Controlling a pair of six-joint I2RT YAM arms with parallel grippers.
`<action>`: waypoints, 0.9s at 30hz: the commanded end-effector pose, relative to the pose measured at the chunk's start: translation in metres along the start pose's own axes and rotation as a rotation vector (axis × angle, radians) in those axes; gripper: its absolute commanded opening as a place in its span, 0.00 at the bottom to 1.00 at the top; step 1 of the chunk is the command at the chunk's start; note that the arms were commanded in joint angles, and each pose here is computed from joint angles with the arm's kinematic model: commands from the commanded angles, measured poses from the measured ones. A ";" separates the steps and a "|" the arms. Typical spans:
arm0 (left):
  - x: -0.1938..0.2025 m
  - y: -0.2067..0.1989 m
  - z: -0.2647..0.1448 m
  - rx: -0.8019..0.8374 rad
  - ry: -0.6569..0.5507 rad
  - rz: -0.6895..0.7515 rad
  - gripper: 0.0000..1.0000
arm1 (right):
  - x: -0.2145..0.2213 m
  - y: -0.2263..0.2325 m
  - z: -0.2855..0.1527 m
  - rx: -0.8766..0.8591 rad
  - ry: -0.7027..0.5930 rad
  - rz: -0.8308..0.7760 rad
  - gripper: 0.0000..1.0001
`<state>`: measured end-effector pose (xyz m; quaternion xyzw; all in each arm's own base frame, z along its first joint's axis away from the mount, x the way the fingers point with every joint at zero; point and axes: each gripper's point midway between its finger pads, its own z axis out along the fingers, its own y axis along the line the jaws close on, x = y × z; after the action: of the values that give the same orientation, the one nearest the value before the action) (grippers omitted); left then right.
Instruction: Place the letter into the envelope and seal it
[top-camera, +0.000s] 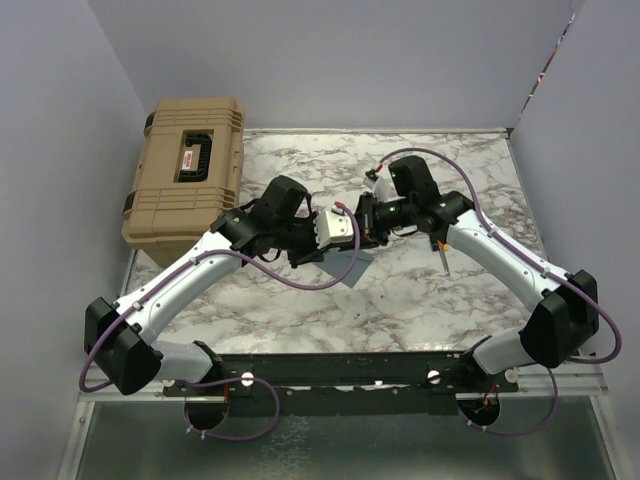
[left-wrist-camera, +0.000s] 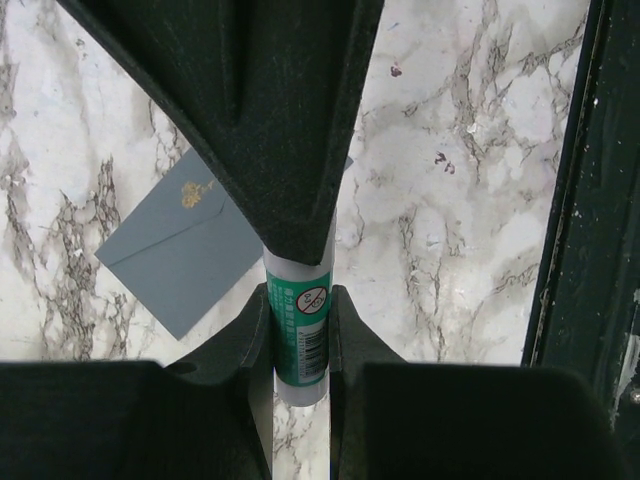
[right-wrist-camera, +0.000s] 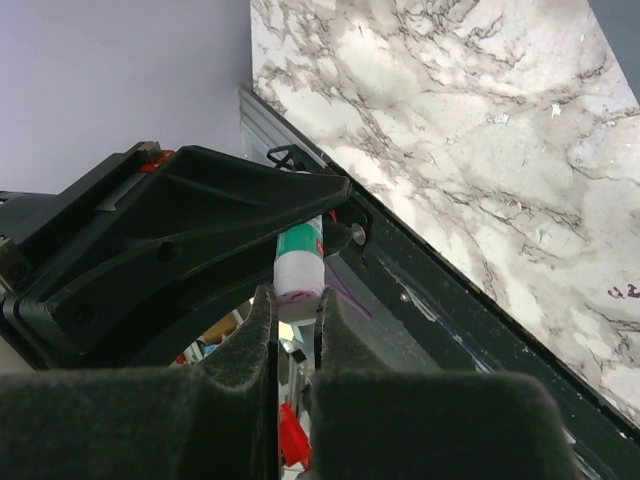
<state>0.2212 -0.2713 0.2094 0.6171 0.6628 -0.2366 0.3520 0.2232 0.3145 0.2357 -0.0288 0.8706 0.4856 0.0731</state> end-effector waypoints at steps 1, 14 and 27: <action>-0.181 -0.007 -0.045 -0.028 -0.624 0.406 0.00 | 0.046 -0.024 0.048 0.062 0.183 0.074 0.00; -0.128 0.000 -0.016 -0.136 -0.481 0.209 0.00 | 0.029 -0.029 0.036 0.150 0.077 0.041 0.00; -0.008 -0.028 0.036 -0.145 -0.340 -0.313 0.00 | -0.021 -0.026 -0.058 0.323 -0.360 -0.103 0.63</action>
<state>0.1977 -0.2990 0.1846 0.5094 0.6771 -0.2932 0.4428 0.2249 0.2833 0.2282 0.0054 0.9067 0.3893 0.1620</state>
